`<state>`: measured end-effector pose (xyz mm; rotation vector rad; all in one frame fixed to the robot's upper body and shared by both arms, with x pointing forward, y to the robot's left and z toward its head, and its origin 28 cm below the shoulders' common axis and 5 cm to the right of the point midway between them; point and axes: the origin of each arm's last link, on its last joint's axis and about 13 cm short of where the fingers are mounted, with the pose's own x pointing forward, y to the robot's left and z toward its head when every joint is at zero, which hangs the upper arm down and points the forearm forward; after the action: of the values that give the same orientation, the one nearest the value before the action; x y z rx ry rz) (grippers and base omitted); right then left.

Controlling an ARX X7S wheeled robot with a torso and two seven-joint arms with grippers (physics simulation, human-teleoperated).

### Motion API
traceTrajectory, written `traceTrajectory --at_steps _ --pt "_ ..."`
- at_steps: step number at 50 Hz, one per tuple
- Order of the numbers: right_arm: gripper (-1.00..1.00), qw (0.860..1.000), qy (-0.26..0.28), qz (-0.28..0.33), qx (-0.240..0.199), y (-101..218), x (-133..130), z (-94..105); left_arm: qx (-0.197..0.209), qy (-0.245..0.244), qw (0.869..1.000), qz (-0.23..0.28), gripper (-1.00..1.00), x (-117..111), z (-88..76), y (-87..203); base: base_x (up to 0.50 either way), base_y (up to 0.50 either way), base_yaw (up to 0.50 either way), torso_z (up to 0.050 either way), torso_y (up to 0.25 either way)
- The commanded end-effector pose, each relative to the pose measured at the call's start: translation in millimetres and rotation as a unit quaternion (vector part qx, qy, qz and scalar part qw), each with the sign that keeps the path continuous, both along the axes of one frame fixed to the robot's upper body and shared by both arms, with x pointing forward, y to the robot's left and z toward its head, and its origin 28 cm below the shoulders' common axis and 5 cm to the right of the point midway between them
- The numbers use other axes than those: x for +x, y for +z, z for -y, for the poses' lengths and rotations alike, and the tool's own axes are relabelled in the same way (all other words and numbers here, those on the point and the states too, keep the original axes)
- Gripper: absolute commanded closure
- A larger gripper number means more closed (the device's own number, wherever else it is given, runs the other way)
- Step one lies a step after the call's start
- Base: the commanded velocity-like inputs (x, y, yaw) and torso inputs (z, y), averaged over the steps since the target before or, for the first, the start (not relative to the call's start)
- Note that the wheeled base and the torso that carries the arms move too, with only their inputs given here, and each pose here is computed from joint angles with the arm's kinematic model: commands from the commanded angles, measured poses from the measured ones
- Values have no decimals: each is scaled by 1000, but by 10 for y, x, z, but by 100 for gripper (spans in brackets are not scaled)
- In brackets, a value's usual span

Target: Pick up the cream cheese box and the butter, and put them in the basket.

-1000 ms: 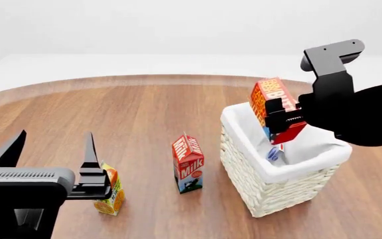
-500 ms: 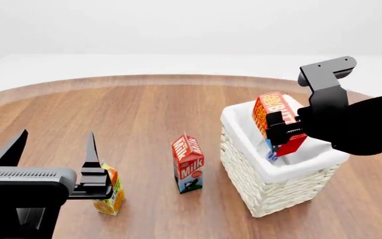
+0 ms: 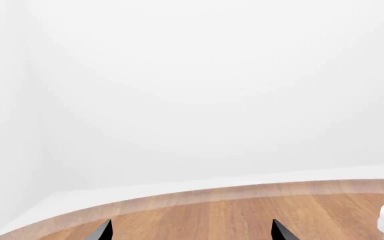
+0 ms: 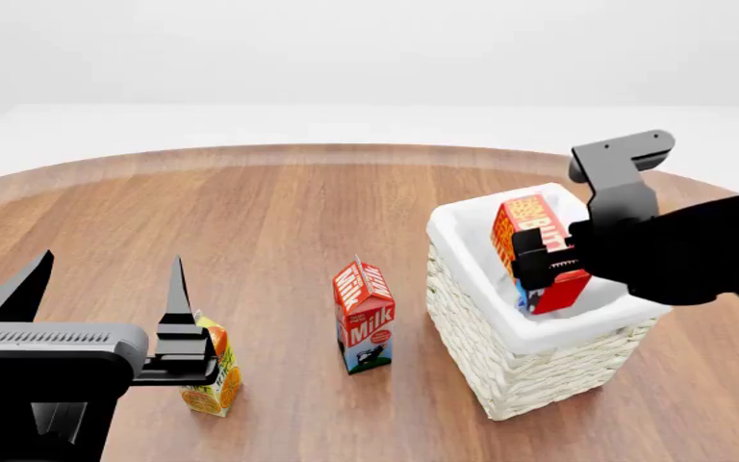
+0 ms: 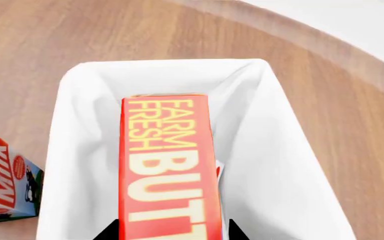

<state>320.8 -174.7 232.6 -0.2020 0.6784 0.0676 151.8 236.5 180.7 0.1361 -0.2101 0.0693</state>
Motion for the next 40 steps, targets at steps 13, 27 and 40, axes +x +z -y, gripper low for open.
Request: traceTrajectory --at_steps 13,27,40 --pt "100 1000 -19 21 -12 -10 81 46 0 0 1000 0 -100 -3 -1 -3 0 0 0 0 2" --pt "-100 999 -22 26 -10 -3 108 57 1 -1 1000 0 -100 1 3 -5 0 0 0 1 1" --pt "-100 999 -21 39 -3 76 78 65 1 -2 1000 -1 -100 7 4 -6 0 0 0 0 0"
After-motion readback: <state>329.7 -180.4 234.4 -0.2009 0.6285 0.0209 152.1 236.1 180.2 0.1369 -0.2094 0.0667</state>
